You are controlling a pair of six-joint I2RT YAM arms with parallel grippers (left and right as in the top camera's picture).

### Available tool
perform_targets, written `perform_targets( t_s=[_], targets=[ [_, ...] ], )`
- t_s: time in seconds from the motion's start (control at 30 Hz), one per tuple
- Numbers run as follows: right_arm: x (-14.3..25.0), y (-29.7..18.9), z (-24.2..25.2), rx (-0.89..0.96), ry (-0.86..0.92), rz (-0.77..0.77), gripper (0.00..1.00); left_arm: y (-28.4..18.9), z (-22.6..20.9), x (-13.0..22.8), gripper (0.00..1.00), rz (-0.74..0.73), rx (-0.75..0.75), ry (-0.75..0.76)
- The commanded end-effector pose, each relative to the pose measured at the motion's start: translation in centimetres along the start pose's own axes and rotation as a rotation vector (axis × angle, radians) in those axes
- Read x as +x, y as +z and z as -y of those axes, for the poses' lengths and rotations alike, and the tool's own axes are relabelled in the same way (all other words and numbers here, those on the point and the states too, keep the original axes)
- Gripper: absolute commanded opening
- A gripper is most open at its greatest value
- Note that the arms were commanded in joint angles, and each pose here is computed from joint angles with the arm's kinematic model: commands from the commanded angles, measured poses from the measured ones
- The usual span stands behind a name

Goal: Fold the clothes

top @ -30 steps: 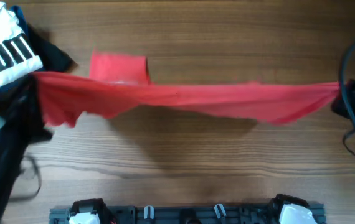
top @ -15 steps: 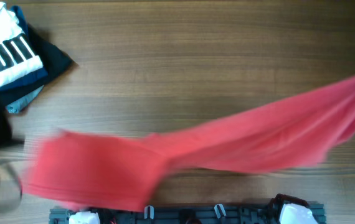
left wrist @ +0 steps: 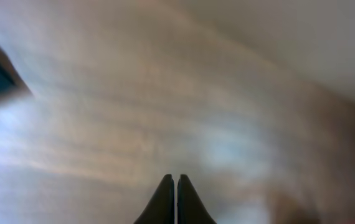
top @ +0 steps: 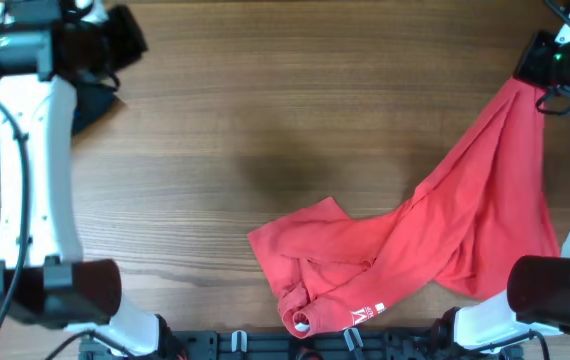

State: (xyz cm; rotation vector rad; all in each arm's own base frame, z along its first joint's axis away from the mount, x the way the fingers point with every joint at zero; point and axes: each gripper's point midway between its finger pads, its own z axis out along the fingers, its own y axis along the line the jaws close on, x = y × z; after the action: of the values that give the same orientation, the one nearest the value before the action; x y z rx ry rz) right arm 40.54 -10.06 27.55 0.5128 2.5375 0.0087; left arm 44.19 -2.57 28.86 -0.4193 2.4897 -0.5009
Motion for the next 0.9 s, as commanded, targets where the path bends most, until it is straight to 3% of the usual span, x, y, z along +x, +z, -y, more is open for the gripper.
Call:
perform_targets(
  t_s=[0.0, 0.3, 0.33, 0.43, 0.5, 0.7, 0.87],
  targets=[
    [-0.8, -2.3, -0.1, -0.011, -0.015, 0.063, 0.04, -0.1, 3.4, 3.4, 0.04, -0.112, 0.087, 0.092],
    [0.0, -2.8, 0.6, 0.026, -0.015, 0.041, 0.04, 0.2, 5.3, 14.0, 0.04, -0.466, 0.018, 0.151],
    [0.1, -2.8, 0.6, 0.026, -0.014, 0.038, 0.04, 0.4, 5.2, 14.7, 0.07, -0.490, 0.013, 0.154],
    [0.4, -2.7, 0.6, 0.028, -0.016, 0.026, 0.04, 1.5, 4.9, 18.2, 0.44, -0.600, -0.005, 0.162],
    [0.5, -2.7, 0.7, 0.029, -0.017, 0.022, 0.04, 2.4, 4.7, 20.5, 0.56, -0.667, -0.013, 0.169],
    [0.7, -2.7, 0.7, 0.030, -0.016, 0.012, 0.04, 5.7, 5.0, 28.0, 0.61, -0.808, 0.002, 0.266],
    [0.9, -2.7, 0.8, 0.037, -0.016, 0.005, 0.04, 7.7, 4.5, 31.8, 0.61, -0.843, -0.010, 0.288]
  ],
)
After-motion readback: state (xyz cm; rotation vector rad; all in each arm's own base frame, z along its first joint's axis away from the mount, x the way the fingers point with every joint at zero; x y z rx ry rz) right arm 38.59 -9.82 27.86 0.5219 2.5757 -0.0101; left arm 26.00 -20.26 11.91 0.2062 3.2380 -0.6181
